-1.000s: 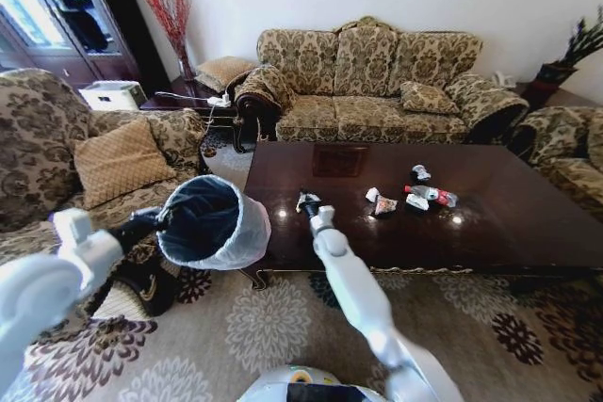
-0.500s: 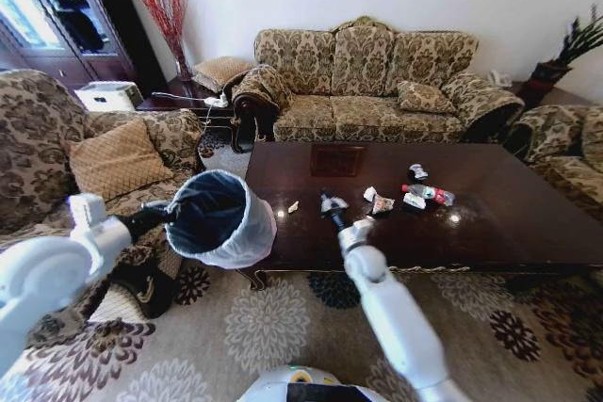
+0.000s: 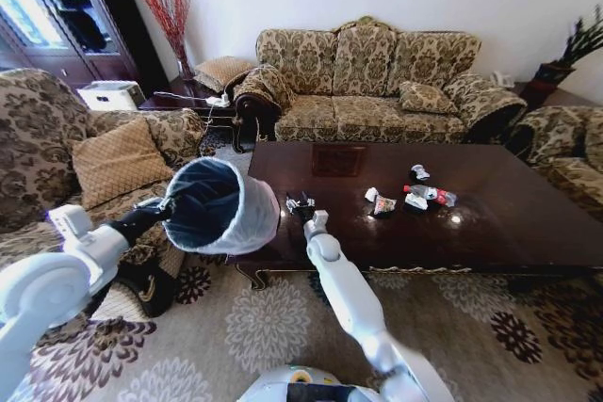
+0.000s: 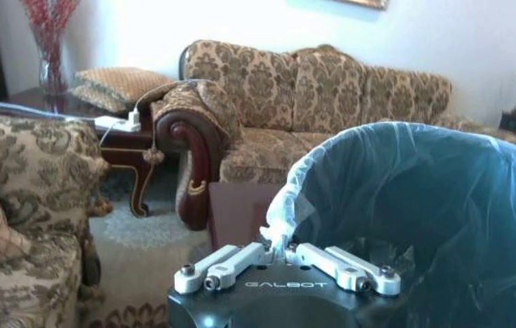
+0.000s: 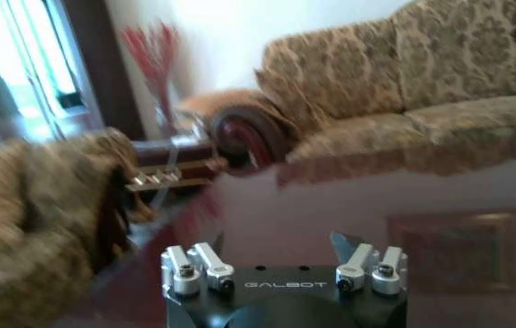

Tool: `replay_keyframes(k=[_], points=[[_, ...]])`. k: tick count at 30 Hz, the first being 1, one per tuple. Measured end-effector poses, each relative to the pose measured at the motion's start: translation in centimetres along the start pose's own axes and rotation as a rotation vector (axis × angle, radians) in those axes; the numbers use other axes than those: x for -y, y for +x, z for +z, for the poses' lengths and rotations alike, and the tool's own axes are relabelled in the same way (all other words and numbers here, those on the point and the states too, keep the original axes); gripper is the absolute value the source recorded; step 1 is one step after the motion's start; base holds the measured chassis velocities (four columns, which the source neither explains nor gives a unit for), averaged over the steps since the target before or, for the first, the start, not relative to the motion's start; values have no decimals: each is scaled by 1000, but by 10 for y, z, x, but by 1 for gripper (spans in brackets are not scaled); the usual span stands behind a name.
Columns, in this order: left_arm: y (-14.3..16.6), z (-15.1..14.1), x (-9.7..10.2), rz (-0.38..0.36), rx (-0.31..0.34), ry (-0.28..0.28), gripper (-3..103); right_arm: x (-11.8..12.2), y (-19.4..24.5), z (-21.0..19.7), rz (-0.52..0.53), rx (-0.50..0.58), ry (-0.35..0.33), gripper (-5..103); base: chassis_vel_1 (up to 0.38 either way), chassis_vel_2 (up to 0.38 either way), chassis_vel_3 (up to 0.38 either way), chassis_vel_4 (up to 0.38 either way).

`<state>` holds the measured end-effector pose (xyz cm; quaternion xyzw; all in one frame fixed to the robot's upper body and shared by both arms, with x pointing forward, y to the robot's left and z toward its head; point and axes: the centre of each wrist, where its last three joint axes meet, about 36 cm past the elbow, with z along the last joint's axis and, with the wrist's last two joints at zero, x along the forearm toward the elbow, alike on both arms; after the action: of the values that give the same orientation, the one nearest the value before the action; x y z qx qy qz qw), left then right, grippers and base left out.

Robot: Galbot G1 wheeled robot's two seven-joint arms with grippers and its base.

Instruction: Move to the front of the table and place the trash on the table into the trash bin.

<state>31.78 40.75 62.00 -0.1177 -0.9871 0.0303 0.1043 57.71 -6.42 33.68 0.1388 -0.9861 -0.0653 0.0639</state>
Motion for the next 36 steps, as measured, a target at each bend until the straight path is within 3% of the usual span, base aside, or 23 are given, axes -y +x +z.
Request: replay_keyframes(k=[5,9,17,24,30,35,36], points=[[0,-1,-1,-7,-36,-47,0,22,-14,22,62,-60,27,98,0,0,0,0],[1,1,1,-9,-44,-53,0,23,-15,28,39,-66,13,100,0,0,0,0],[1,2,-1,-8,-49,-49,0,-7,-6,19,-86,-21,-1,100,0,0,0,0],[1,3,4,20,-37,-43,0,-1,-14,33,-58,-62,87,100,0,0,0,0],[2,5,3,25,-31,-34,0,4,-20,35,-60,-64,99,101,0,0,0,0],[2,7,4,28,-26,-24,0,7,-21,36,-60,-75,101,80,0,0,0,0],[2,6,4,30,-25,-23,0,8,-21,37,-62,-78,101,80,0,0,0,0]])
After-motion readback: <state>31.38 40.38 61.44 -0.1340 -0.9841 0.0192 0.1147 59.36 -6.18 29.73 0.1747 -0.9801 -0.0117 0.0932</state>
